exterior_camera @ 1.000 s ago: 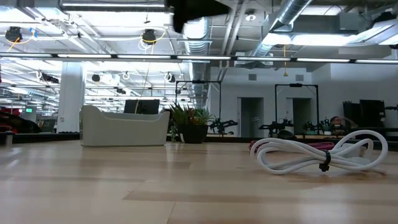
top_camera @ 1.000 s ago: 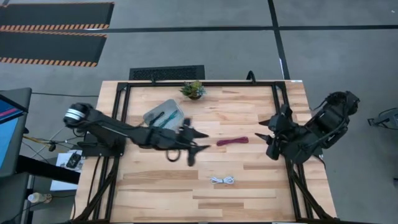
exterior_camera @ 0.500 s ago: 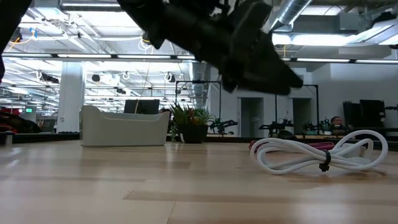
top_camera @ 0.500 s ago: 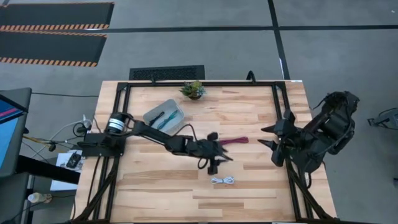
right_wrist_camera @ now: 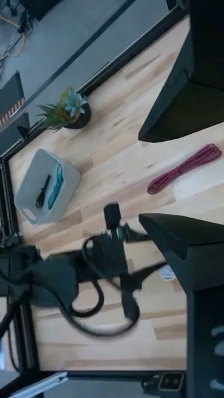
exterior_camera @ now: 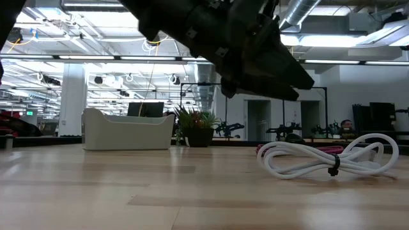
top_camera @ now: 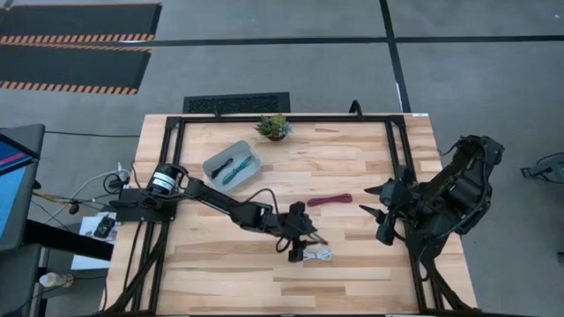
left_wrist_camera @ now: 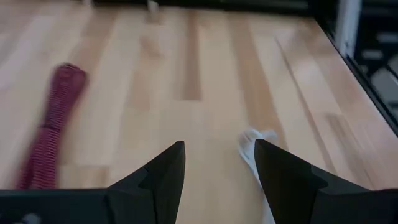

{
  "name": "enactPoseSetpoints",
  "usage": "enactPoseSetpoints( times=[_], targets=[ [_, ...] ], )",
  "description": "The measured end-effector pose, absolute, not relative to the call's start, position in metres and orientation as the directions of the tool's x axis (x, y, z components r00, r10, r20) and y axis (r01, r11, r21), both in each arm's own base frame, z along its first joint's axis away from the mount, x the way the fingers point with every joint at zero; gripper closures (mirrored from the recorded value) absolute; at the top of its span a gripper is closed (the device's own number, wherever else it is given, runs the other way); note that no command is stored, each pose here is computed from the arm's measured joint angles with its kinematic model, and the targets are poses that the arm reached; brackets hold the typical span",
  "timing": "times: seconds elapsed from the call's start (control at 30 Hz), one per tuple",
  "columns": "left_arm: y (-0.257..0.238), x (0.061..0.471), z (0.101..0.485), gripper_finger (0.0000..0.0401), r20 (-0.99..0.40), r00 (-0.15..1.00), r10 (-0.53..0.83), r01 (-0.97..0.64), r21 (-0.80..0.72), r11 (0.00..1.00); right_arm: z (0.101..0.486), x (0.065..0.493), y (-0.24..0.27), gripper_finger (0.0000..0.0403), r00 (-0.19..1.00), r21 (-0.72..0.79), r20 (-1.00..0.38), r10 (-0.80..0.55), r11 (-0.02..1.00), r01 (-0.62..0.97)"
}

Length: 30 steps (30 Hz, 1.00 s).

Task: Pick and place USB-C Cables
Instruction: Put the white charger cable into the white bin

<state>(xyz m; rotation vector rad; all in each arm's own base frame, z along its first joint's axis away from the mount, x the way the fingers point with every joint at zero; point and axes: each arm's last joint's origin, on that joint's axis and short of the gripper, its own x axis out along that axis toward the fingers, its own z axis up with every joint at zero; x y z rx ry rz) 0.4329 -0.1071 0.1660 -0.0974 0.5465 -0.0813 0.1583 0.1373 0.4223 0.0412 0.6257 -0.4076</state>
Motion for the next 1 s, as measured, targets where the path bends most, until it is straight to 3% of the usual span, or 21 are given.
enactPoseSetpoints(
  times=[0.17,0.43,1.0],
  targets=[
    [-0.105,0.441,0.185,0.0219,-0.466,0.874,-0.137,0.068,-0.163,0.984,0.423,0.158,0.139,0.0182,0.742,-0.052,-0.573,-0.346,0.920,0.389],
    [-0.133,0.438,0.196,0.0219,-0.473,0.876,-0.095,0.091,-0.032,0.995,0.423,0.153,0.145,0.0182,0.757,-0.047,-0.572,-0.317,0.933,0.356],
    [-0.167,0.442,0.146,0.0219,-0.480,0.868,-0.128,0.127,-0.034,0.991,0.426,0.150,0.153,0.0182,0.793,0.044,-0.538,-0.286,0.930,0.366]
  ],
)
